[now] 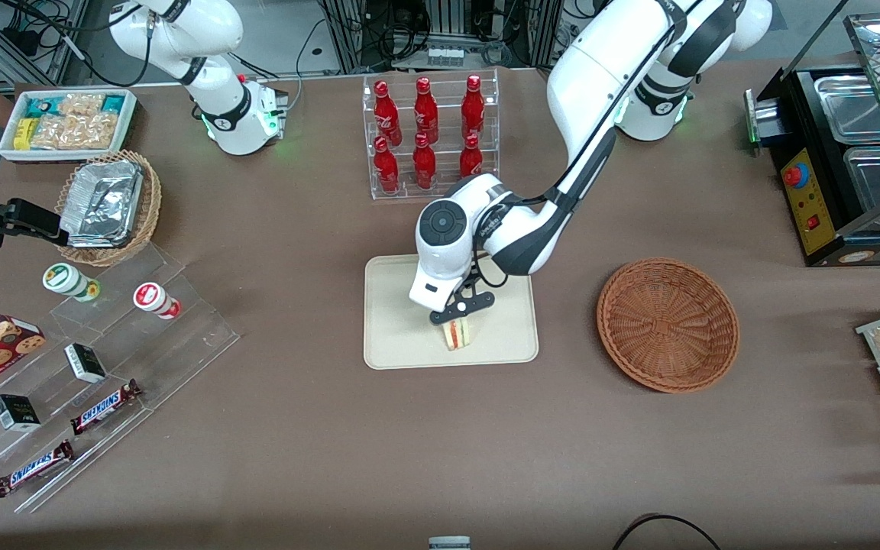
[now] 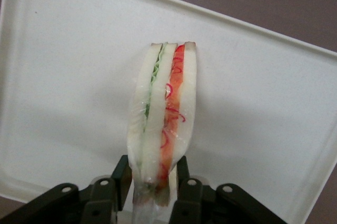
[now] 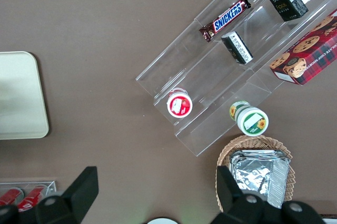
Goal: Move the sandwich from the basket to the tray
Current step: 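Lower the sandwich onto the tray and open the left gripper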
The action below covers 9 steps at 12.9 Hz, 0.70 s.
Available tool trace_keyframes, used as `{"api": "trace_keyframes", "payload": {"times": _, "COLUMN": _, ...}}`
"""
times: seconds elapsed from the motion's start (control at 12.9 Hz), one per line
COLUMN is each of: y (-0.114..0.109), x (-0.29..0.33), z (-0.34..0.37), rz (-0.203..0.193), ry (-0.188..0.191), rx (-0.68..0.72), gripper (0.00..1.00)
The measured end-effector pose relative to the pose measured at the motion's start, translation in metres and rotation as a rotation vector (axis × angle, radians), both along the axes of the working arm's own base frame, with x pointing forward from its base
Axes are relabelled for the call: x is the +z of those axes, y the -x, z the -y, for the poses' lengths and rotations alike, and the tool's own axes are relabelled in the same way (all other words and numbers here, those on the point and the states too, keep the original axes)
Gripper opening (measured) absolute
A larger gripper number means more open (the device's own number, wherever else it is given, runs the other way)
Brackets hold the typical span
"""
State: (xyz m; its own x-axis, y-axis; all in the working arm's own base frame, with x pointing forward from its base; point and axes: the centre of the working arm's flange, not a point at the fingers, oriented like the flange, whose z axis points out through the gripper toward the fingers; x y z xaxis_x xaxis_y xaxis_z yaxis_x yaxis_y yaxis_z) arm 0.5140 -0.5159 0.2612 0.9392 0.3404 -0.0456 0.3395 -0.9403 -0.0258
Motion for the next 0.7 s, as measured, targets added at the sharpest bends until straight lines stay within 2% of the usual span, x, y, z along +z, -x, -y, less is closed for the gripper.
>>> {"api": "trace_keyframes", "payload": {"times": 0.16, "y": -0.009, "x": 0.036, "z": 0.001, "rz": -0.010, "ry": -0.021, "rx": 0.008, "gripper": 0.70}}
{"api": "trace_keyframes", "payload": {"times": 0.39, "y": -0.013, "x": 0.085, "z": 0.002, "rz": 0.001, "ry": -0.021, "rx": 0.012, "gripper": 1.00}}
{"api": "trace_keyframes", "payload": {"times": 0.7, "y": -0.017, "x": 0.139, "z": -0.009, "rz": 0.049, "ry": 0.005, "rx": 0.030, "gripper": 1.00}}
